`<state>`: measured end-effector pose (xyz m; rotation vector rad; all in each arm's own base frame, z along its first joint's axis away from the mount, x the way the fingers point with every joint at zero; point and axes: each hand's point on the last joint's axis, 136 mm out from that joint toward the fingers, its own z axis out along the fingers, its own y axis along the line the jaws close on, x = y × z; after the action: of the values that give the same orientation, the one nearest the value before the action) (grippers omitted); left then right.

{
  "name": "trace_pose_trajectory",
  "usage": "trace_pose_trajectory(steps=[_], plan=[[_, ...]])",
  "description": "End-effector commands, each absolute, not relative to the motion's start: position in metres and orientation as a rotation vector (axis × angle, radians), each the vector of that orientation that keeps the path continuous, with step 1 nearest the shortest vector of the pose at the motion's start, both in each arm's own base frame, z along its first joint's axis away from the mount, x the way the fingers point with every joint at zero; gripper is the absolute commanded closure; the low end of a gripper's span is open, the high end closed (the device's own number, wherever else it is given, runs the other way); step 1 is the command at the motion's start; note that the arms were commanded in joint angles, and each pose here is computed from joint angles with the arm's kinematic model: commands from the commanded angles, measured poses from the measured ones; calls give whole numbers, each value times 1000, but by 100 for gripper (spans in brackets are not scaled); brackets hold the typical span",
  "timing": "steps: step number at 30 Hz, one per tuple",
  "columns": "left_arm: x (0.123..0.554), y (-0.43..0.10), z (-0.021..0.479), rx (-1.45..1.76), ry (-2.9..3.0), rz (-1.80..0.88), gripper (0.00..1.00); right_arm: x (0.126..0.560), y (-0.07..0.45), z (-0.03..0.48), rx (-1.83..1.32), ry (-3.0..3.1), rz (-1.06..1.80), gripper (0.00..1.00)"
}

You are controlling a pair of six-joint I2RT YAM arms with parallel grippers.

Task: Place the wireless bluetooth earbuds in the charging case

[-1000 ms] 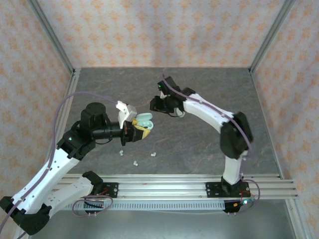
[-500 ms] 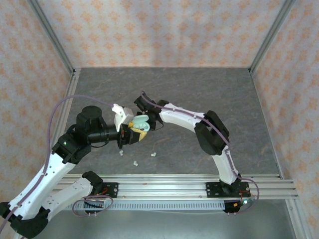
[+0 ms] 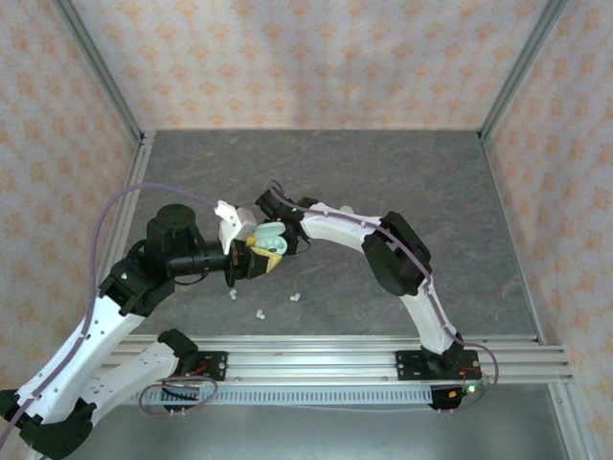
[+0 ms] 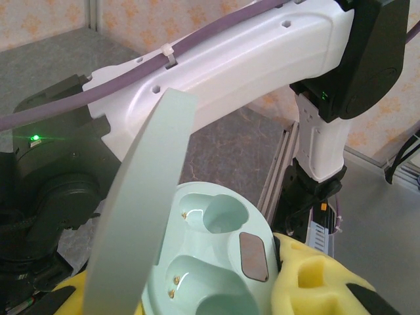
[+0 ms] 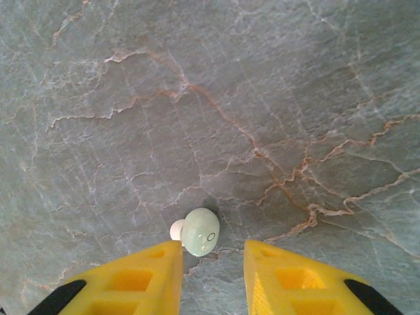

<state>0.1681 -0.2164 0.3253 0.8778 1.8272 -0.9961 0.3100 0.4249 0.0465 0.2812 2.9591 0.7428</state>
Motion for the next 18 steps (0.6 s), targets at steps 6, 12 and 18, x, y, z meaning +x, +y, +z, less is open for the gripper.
trace_pose_trajectory(steps=[6,12,18], plan=[[168,-213,329,889,1798,-960,100,315,438,45,307,2938,765,69],[169,-213,327,891,1803,-958,100,316,442,43,294,2944,765,70],[169,-212,327,895,1806,-952,100,314,448,41,294,2952,782,71]])
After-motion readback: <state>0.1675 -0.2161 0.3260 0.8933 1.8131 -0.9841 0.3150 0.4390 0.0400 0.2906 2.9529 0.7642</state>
